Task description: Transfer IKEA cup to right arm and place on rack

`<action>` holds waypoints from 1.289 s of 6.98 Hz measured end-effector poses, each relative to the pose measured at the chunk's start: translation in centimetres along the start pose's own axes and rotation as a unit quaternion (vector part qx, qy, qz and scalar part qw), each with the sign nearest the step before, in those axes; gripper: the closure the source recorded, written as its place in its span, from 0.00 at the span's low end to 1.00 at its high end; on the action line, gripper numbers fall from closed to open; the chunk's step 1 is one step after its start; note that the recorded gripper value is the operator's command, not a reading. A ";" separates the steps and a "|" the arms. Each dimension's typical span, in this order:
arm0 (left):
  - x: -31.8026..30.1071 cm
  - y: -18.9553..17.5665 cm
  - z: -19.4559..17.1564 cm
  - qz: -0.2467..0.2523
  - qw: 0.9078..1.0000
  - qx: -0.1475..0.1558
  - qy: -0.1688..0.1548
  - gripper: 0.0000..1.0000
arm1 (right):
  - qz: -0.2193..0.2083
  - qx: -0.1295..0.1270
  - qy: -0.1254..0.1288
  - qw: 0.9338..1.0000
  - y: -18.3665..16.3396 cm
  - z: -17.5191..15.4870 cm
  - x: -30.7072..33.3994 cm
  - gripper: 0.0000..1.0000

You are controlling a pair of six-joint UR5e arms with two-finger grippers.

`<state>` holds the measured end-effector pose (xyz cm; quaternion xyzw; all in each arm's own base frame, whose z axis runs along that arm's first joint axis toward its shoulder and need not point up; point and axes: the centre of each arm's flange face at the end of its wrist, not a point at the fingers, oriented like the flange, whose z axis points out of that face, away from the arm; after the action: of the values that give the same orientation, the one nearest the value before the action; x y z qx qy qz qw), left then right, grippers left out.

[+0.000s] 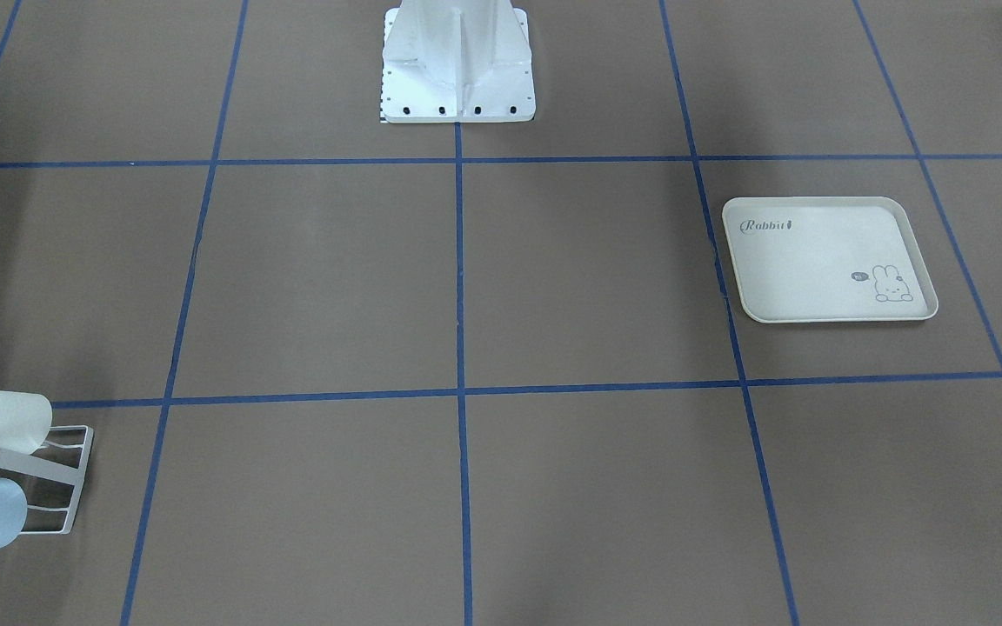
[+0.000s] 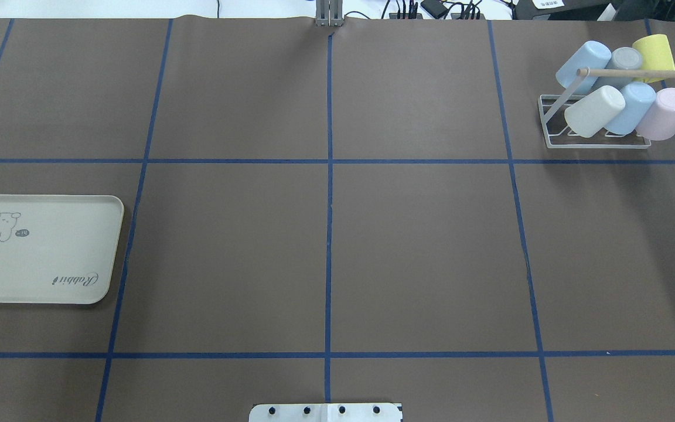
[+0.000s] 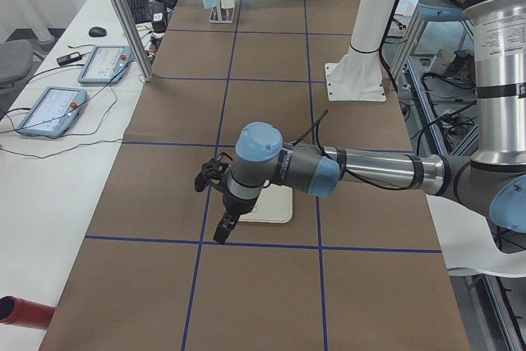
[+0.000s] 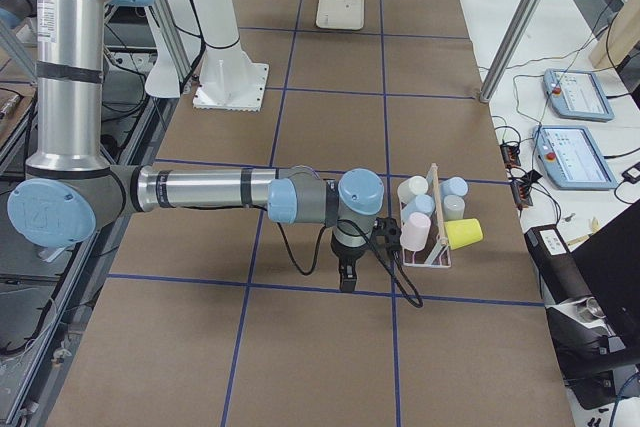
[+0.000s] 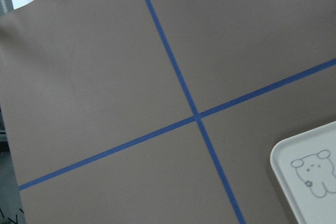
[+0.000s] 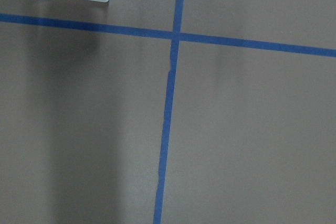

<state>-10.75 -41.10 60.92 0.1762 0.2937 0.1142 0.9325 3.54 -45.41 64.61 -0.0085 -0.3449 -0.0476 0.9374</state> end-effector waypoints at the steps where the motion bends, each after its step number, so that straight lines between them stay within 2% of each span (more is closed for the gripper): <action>1: -0.3 2.0 0.6 -0.013 1.000 -0.004 0.026 0.00 | 0.001 -0.003 -0.001 1.000 0.2 0.4 0.3 0.00; 3: -0.6 4.3 2.0 -0.036 0.998 -0.021 0.049 0.00 | -0.001 -0.003 -0.001 1.000 0.3 0.4 0.3 0.00; 5: -1.1 5.5 3.0 -0.049 0.997 -0.036 0.051 0.00 | -0.004 0.001 -0.002 1.000 0.2 0.1 0.0 0.00; 9: -0.6 4.8 2.4 -0.041 0.998 -0.027 0.050 0.00 | -0.003 0.001 -0.003 1.000 0.3 0.1 0.0 0.00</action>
<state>-10.36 -37.54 65.02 0.1328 0.3437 0.0930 0.9250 3.50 -45.10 64.67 -0.0071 -0.3482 -0.0498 0.9361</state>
